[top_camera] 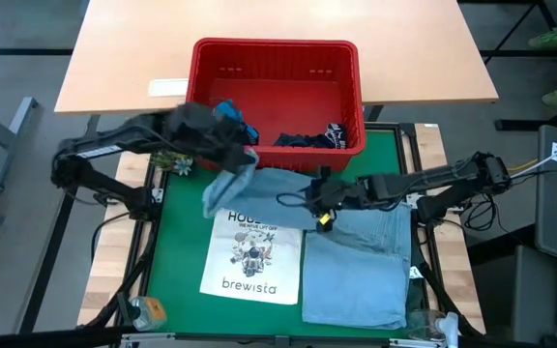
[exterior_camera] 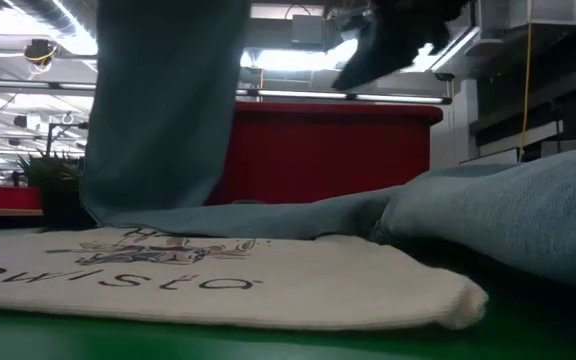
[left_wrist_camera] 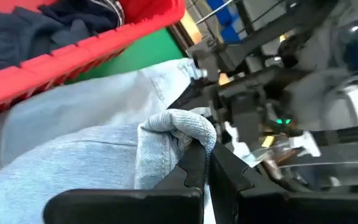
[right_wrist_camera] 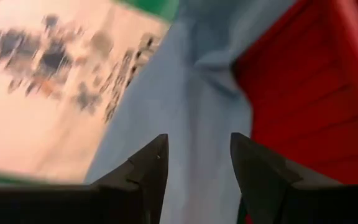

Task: Fold Laundry from Bin
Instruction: Fold the light blue jeans

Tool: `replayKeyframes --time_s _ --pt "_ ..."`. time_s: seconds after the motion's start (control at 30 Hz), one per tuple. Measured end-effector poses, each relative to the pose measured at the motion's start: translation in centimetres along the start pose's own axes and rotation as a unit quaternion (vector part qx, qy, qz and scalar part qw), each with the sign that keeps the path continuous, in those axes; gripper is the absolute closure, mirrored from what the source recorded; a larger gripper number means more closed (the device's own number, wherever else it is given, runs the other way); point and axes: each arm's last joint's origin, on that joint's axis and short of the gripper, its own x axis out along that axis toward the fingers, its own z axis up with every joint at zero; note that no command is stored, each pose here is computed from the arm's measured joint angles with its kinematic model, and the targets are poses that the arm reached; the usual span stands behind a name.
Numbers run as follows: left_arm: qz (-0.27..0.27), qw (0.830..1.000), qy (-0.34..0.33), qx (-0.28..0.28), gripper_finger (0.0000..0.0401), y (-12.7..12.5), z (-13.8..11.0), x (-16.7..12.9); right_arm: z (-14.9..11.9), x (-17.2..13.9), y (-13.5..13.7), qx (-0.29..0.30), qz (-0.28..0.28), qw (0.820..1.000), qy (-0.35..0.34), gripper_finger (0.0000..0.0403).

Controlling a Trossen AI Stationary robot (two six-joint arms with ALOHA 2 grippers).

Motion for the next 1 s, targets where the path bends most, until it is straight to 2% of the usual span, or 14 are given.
replayKeyframes --time_s 0.13,0.27,0.37,0.47,0.63,0.93,1.0 --pt "0.022 1.000 0.006 0.011 0.0401 -0.4 -0.5 3.1 1.1 0.1 -0.8 0.024 -0.018 0.998 -0.059 0.0228" --pt "0.029 0.999 0.016 0.018 0.0400 -0.7 -1.0 5.5 2.1 -0.1 -0.9 0.061 0.012 0.991 -0.117 0.0228" --pt "0.029 0.999 0.029 0.027 0.0393 -1.0 -1.7 7.1 2.4 -0.2 -0.9 0.078 0.020 0.987 -0.137 0.0228" --pt "0.026 0.997 0.053 0.045 0.0389 -1.3 -2.6 8.2 2.6 -0.4 -1.1 0.081 0.004 0.986 -0.143 0.0228" --pt "0.032 0.993 0.089 0.071 0.0394 -1.6 -4.1 9.1 2.7 -1.2 -1.6 0.055 -0.035 0.987 -0.145 0.0228" --pt "0.041 0.993 0.076 0.085 0.0391 -2.1 -4.9 9.0 3.4 -2.0 -2.0 -0.006 -0.052 0.981 -0.184 0.0228" --pt "0.040 0.993 0.076 0.085 0.0391 -2.1 -4.9 9.0 3.8 -1.8 -1.9 -0.018 -0.037 0.978 -0.206 0.0228"
